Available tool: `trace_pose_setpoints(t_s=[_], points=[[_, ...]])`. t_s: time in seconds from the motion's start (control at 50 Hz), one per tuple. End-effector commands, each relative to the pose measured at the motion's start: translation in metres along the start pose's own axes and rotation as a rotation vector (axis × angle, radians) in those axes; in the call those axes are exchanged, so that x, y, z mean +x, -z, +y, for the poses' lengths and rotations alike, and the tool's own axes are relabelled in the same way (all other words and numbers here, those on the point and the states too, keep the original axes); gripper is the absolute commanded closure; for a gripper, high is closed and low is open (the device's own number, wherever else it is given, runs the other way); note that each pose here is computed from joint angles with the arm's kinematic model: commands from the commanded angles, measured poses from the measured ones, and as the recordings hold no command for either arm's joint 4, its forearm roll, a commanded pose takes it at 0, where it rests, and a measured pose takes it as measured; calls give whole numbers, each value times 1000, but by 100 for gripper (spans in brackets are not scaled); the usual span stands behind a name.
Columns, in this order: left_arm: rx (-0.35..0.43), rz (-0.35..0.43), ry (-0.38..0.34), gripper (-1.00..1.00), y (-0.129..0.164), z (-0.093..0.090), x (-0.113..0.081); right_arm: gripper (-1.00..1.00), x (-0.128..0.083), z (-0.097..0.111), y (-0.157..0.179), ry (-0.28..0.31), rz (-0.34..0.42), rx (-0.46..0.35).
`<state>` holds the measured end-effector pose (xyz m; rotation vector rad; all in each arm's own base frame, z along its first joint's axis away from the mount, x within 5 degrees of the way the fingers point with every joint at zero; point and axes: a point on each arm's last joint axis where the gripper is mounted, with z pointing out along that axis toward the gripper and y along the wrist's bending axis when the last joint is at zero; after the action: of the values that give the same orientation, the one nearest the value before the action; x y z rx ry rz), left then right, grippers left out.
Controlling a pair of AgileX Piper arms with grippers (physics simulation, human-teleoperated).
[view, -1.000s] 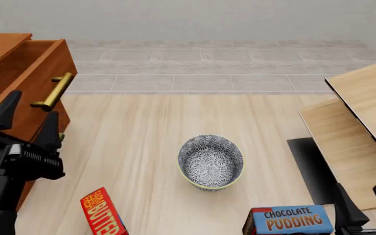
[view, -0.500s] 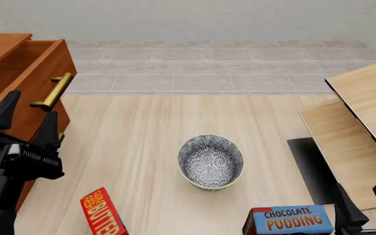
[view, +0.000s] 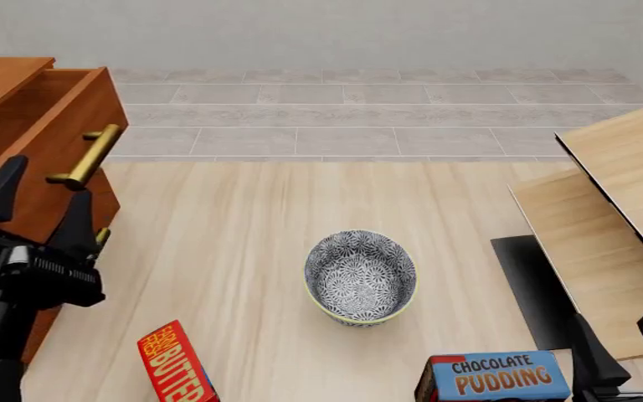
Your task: Close the top drawer of the cabinet.
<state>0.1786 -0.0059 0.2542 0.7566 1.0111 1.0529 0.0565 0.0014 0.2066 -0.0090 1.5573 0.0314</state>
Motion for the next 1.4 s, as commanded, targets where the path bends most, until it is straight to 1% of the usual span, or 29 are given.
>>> trace_pose_setpoints(t_s=[0.02,0.94,1.14,1.2,1.4], points=[[-4,43,-5,-100,2,0,7,-100,0,0,0,1,0,-1],[-5,80,-31,-100,-2,0,15,-100,0,0,0,7,3,-4],[-16,89,-42,-100,-6,3,17,-100,0,0,0,7,1,-3],[-19,98,-33,-100,-6,3,19,-100,0,0,0,9,0,-1],[-18,104,-44,-100,-7,3,20,-100,0,0,0,1,2,3]])
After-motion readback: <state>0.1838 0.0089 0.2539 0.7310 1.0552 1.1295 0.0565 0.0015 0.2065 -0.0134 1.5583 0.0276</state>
